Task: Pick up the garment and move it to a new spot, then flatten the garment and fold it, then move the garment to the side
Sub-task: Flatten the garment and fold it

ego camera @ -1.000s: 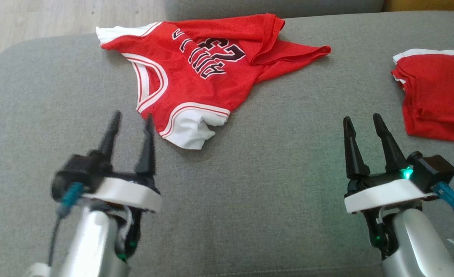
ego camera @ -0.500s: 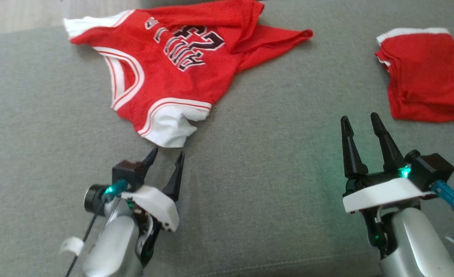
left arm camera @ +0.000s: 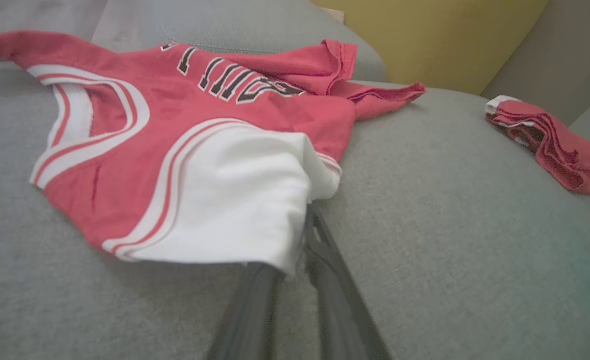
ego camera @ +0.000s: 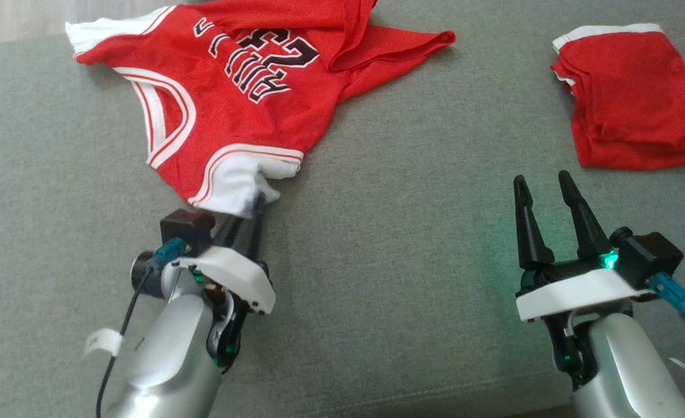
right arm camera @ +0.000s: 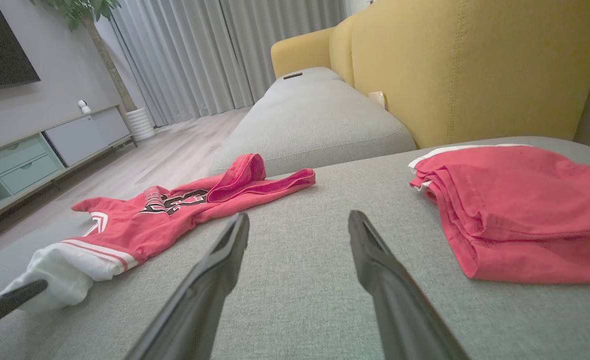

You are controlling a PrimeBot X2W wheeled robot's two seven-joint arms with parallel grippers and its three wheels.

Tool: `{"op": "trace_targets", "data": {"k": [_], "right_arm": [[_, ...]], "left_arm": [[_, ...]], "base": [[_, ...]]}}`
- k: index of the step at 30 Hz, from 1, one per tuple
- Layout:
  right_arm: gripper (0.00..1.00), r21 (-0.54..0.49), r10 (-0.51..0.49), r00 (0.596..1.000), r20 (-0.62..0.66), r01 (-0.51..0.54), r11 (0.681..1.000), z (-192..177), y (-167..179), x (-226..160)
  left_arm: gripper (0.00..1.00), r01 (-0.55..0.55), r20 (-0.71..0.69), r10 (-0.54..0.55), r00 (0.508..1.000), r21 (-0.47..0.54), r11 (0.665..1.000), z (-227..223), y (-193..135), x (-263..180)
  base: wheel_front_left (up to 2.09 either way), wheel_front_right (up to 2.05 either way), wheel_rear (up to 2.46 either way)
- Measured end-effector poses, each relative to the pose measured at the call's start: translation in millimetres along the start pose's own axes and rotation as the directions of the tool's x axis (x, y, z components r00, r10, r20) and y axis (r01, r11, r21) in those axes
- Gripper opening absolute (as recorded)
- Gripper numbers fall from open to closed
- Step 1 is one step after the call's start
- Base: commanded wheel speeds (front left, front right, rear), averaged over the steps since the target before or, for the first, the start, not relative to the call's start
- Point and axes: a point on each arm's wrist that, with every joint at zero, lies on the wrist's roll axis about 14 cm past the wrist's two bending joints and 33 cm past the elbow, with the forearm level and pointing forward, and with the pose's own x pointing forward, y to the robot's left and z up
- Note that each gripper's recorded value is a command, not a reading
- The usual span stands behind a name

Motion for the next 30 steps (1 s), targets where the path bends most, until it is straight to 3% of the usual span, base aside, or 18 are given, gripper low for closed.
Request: {"op": "trace_targets", "data": {"k": [5,14,22,30], "right_arm": [[1.0,0.001,0.017,1.0,0.005,-0.017,1.0,2,6,1],[1.0,-0.001,0.075,0.997,0.03,-0.075,0.997,11,26,4],[1.0,-0.005,0.121,0.991,0.052,-0.121,0.993,20,43,5],[1.0,-0.004,0.143,0.988,0.061,-0.143,0.99,23,52,6]], "left_arm": [[0.0,-0.005,0.153,0.005,0.988,-0.002,1.0,49,0,-2],[0.0,-0.107,0.406,0.089,0.91,0.02,0.994,124,23,-49],[0.0,-0.149,0.358,0.112,0.927,0.078,0.986,100,30,-79],[0.0,-0.228,0.259,0.195,0.946,0.104,0.968,63,62,-106]], "base": [[0.0,0.0,0.0],[0.0,0.0,0.0],[0.0,0.0,0.0],[0.0,0.0,0.0]]}}
